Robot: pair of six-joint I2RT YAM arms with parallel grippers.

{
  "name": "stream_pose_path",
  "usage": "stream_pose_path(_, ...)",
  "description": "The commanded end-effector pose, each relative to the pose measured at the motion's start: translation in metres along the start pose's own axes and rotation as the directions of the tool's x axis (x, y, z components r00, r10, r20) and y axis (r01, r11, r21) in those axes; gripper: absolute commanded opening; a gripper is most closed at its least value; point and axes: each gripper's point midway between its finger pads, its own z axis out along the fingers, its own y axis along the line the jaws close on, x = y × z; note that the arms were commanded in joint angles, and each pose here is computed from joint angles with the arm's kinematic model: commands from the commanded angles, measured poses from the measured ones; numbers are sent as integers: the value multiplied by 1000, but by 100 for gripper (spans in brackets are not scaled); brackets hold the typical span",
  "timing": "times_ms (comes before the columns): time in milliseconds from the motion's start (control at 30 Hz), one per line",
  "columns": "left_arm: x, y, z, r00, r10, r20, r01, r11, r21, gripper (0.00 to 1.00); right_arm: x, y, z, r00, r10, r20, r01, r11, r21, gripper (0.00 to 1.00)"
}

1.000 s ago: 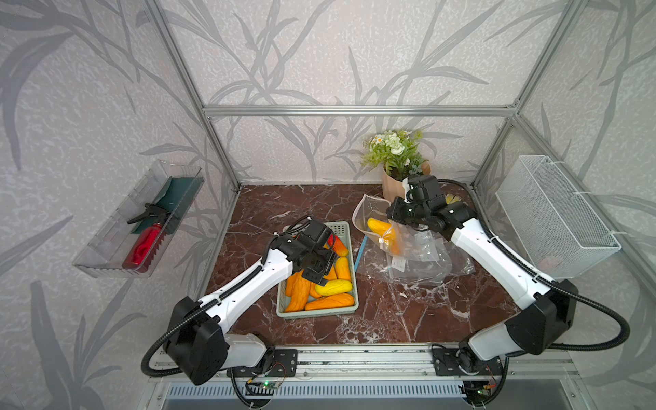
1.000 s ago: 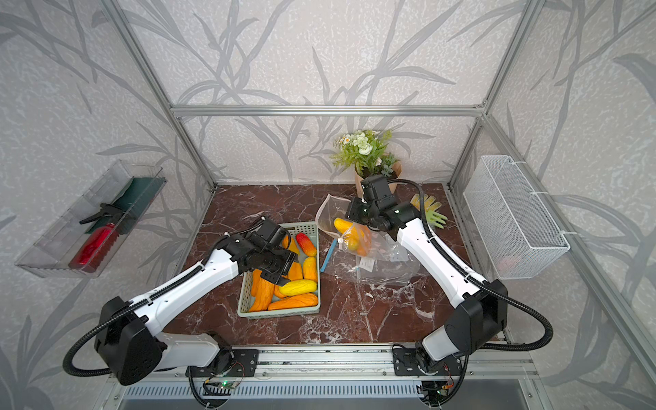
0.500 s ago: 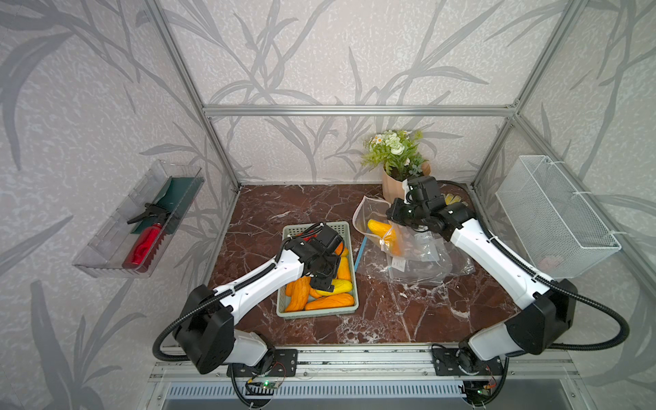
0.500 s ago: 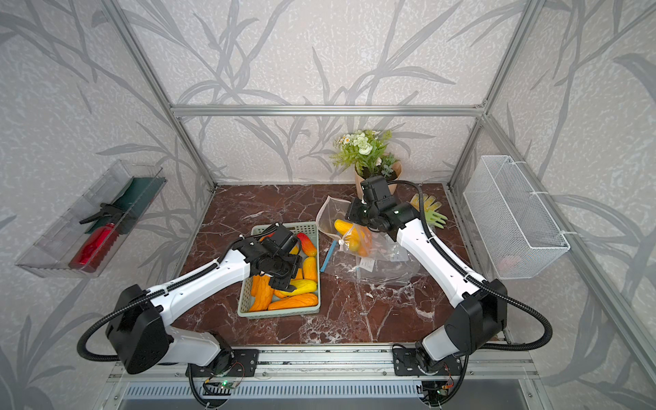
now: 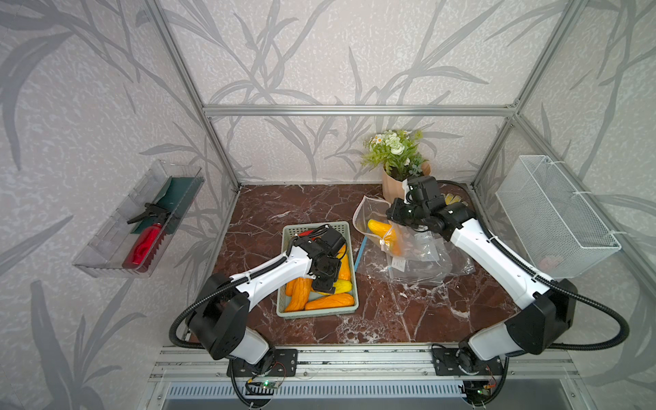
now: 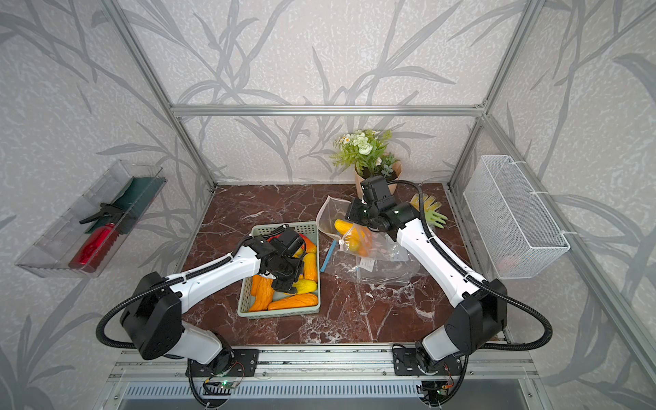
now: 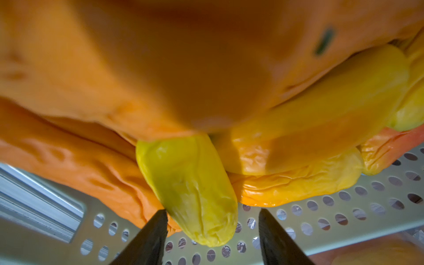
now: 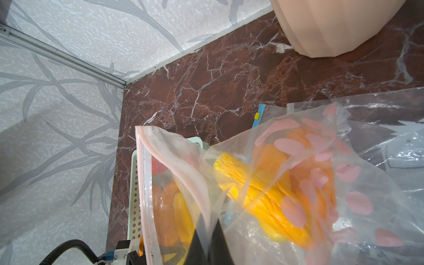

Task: Place the mango in a zip-top bag and seal the zipper
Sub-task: Pick up the mango from the basket.

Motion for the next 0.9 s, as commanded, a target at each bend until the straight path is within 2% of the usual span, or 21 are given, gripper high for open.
stream_pose_path(0,2,19,1,995,-95,7,95,992,-81,66,1,-1,0,1000,-2,-1,2,1000,-8,0)
stream_pose_path(67,4,23,2,996,-90,12,91,991,-96,70,1,-1,0,1000,-2,0,2,1000,-8,0)
stream_pose_path(167,1,22,9,994,-108,22,109,990,-90,70,2,-2,1,1000,-2,-1,2,1000,-7,0)
stream_pose_path(367,-14,-6,20,994,-82,75,84,996,-22,59,4,-3,0,1000,1,-5,-1,1000,-11,0)
stream_pose_path(533,-18,-3,26,994,-36,104,44,996,-72,57,5,-3,-3,1000,2,-4,-2,1000,-10,0)
stream_pose_path(600,-18,-3,27,994,-27,106,35,997,-75,52,5,-4,-3,1000,2,-2,-2,1000,-10,0)
stream_pose_path(700,-21,-10,18,992,-2,126,7,999,-38,34,5,-4,-4,1000,2,-1,-2,1000,-9,0)
stream_pose_path(867,-19,-31,-24,983,77,168,-85,996,41,29,5,-4,-5,1000,-4,0,4,1000,-7,0)
